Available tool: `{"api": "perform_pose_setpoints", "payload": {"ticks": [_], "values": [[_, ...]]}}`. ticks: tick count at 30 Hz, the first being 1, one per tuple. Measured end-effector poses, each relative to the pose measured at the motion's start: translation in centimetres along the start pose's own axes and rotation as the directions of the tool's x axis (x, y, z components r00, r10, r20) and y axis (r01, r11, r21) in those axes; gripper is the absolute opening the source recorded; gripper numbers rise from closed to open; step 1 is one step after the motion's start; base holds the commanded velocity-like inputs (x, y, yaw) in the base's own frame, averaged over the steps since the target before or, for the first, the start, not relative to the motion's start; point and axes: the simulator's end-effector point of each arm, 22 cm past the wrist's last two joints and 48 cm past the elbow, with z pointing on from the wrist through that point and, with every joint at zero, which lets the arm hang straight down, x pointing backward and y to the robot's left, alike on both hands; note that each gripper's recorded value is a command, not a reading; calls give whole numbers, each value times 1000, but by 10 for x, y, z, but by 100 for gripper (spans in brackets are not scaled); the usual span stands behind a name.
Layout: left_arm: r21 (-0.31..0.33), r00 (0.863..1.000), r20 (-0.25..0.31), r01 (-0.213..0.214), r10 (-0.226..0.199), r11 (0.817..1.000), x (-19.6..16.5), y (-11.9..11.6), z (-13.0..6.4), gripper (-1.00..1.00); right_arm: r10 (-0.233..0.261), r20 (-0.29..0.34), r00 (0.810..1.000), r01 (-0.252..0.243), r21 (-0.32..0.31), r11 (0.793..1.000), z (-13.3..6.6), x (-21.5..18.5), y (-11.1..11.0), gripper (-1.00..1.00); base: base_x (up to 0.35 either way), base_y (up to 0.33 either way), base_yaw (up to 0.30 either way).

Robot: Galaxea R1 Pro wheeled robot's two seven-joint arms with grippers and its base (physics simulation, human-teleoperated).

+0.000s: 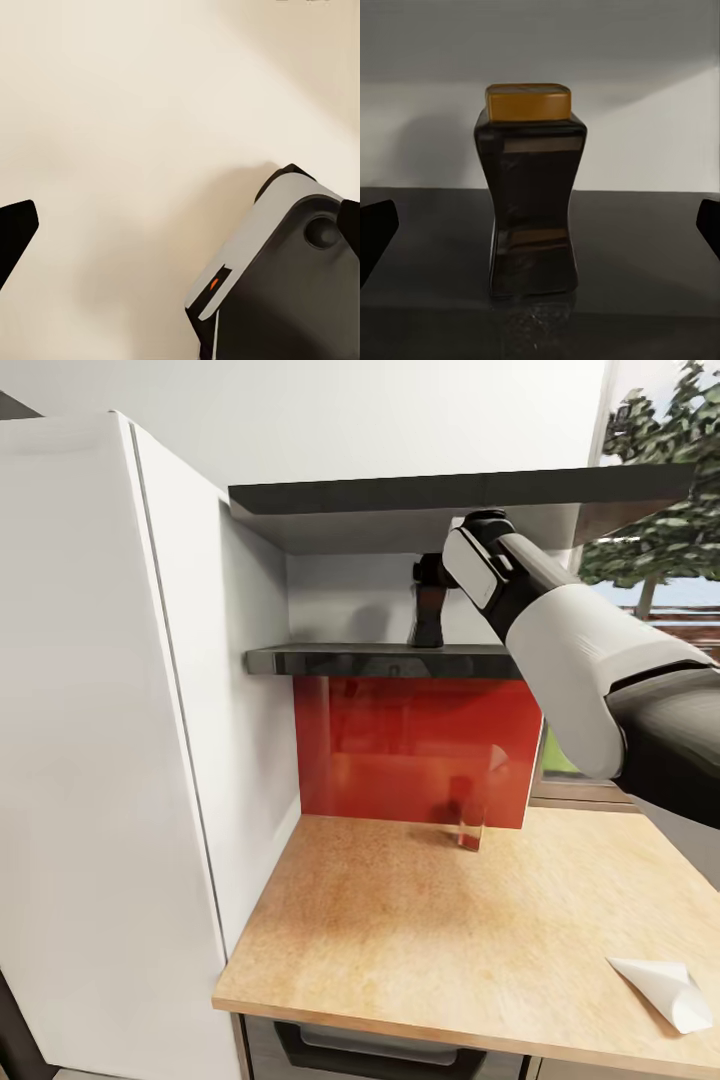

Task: Set up a coffee station on the kitchen countertop: keep the coffee maker on the countertop, move the bottle of coffee from the kitchen shelf to the counter next to the coffee maker, place a paper coffee filter on top of the coffee maker, put the saucer next to the coffee maker with the coffee cup on the saucer, and place the electric kettle next to the coffee maker.

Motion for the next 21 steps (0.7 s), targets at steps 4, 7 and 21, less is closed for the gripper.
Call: {"api": "perform_pose_setpoints", "payload": {"ticks": [4, 7, 21], "values": [[0, 1000, 0, 0, 0, 1000, 0, 0, 0, 100, -2, -6, 1000, 2, -2, 1000, 0, 3, 3, 100, 249, 27, 0], [0, 1000, -1, 0, 0, 1000, 0, 0, 0, 100, -3, -18, 1000, 3, -1, 1000, 2, 8, 3, 100, 225, 8, 0], [1, 1000, -1, 0, 0, 1000, 1, -2, 0, 100, -6, -54, 999, 7, 16, 1000, 9, 24, -6, 100, 12, 0, 0]]}}
